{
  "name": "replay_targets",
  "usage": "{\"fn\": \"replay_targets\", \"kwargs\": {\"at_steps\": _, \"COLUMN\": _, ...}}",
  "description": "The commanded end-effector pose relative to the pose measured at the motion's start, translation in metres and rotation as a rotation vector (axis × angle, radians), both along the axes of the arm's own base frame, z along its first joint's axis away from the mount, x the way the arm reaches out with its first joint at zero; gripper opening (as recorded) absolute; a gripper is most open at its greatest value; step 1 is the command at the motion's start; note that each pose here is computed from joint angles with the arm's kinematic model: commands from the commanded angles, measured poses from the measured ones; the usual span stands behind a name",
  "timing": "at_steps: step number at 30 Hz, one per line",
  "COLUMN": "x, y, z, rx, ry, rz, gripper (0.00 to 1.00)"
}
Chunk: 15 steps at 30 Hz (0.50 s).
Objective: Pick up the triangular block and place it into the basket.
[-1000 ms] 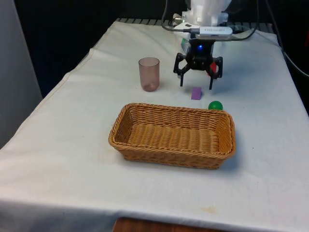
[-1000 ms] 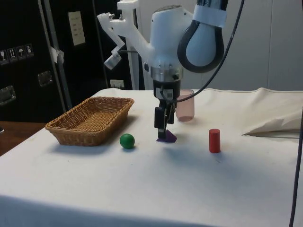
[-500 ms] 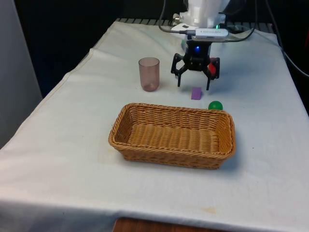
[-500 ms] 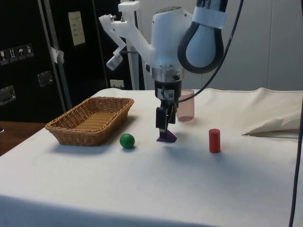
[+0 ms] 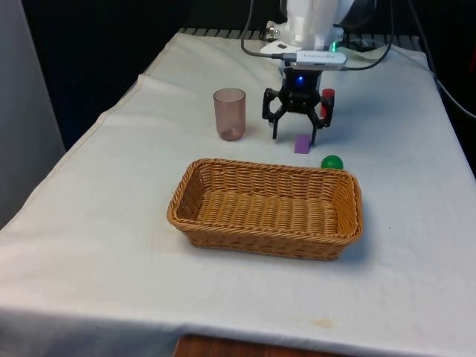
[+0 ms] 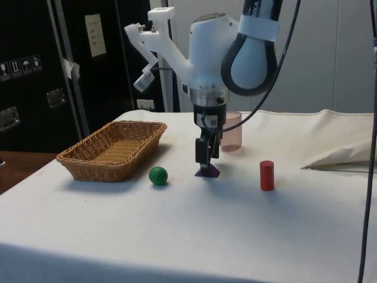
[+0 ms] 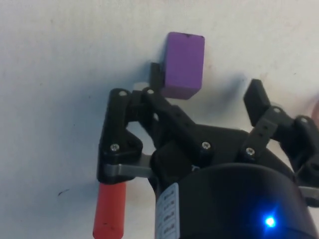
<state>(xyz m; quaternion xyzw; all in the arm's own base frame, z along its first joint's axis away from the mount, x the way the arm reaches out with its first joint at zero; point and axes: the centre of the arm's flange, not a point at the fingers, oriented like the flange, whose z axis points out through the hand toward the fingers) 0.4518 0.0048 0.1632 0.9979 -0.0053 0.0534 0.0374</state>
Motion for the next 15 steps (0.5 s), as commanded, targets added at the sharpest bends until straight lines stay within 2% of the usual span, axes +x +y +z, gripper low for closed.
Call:
{"fn": "replay_targets", "kwargs": {"at_steps": 1, "x": -0.0001, "y": 0.0007, "z": 0.0002, "rx": 0.007, "ry": -0.010, "rz": 0.002, "gripper": 0.88}}
{"fn": "replay_targets", "kwargs": {"at_steps": 2, "x": -0.0002, "y": 0.0007, "z": -0.0002, "rx": 0.007, "ry": -0.010, "rz": 0.002, "gripper": 0.82}}
{"fn": "replay_targets", "kwargs": {"at_steps": 3, "x": -0.0003, "y": 0.0002, "z": -0.0006, "rx": 0.007, "ry": -0.009, "rz": 0.001, "gripper": 0.72}}
{"fn": "replay_targets", "kwargs": {"at_steps": 7, "x": -0.0002, "y": 0.0003, "z": -0.0005, "rx": 0.007, "ry": -0.010, "rz": 0.002, "gripper": 0.49}}
{"fn": "replay_targets", "kwargs": {"at_steps": 8, "x": 0.0002, "y": -0.0010, "z": -0.0008, "rx": -0.001, "ry": 0.000, "rz": -0.002, "gripper": 0.44}}
{"fn": "replay_targets", "kwargs": {"at_steps": 9, "x": -0.0002, "y": -0.0002, "z": -0.0005, "rx": 0.006, "ry": -0.010, "rz": 0.001, "gripper": 0.44}}
{"fn": "replay_targets", "kwargs": {"at_steps": 10, "x": -0.0002, "y": -0.0003, "z": -0.0005, "rx": 0.006, "ry": -0.010, "rz": 0.000, "gripper": 0.35}}
{"fn": "replay_targets", "kwargs": {"at_steps": 15, "x": 0.0003, "y": -0.0006, "z": 0.0004, "rx": 0.006, "ry": -0.010, "rz": 0.001, "gripper": 0.33}}
